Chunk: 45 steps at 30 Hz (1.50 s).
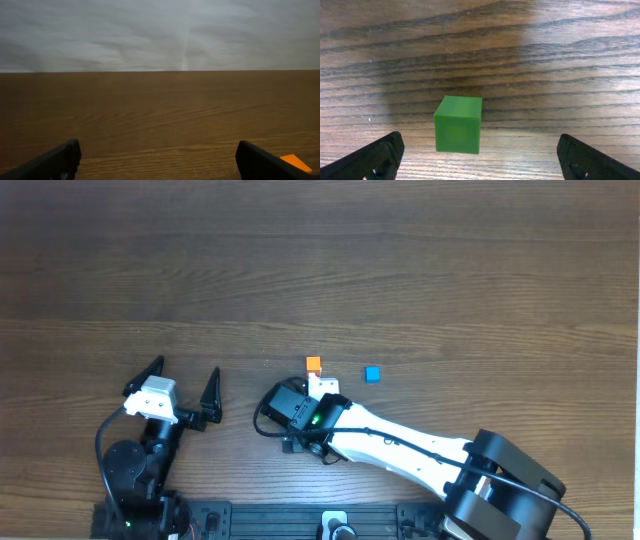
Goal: Stack Cubes
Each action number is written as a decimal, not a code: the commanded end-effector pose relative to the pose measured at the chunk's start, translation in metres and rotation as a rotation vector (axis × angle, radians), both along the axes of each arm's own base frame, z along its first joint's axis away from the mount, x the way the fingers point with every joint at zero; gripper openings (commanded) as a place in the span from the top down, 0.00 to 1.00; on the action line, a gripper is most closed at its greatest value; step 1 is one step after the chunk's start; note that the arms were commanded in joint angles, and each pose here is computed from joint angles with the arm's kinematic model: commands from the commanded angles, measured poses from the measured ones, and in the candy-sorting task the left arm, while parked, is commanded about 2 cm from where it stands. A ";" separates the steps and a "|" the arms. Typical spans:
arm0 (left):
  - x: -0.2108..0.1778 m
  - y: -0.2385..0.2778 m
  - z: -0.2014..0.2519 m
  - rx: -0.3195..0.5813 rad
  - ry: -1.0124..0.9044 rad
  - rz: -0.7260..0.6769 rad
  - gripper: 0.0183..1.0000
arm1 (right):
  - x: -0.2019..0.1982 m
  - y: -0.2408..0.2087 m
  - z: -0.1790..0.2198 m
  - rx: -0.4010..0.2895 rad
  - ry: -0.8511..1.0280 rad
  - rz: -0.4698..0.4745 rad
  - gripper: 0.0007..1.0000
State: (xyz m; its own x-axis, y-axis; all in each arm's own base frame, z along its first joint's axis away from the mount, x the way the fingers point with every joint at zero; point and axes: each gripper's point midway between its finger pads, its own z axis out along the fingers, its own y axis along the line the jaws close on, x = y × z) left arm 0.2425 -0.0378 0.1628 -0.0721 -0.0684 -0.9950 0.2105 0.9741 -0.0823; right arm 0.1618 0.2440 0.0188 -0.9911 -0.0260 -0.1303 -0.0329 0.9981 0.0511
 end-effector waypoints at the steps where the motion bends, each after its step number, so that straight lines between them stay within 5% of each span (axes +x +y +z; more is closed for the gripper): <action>1: -0.001 -0.002 -0.001 0.014 -0.004 -0.014 0.00 | 0.004 0.008 0.000 -0.001 -0.024 -0.005 0.04; 26: -0.001 -0.002 -0.001 0.014 -0.004 -0.014 0.00 | 0.003 0.009 -0.012 -0.028 -0.017 0.001 0.16; 45: -0.001 -0.002 -0.001 0.014 -0.004 -0.014 0.00 | 0.000 0.018 -0.012 -0.002 -0.023 0.023 0.50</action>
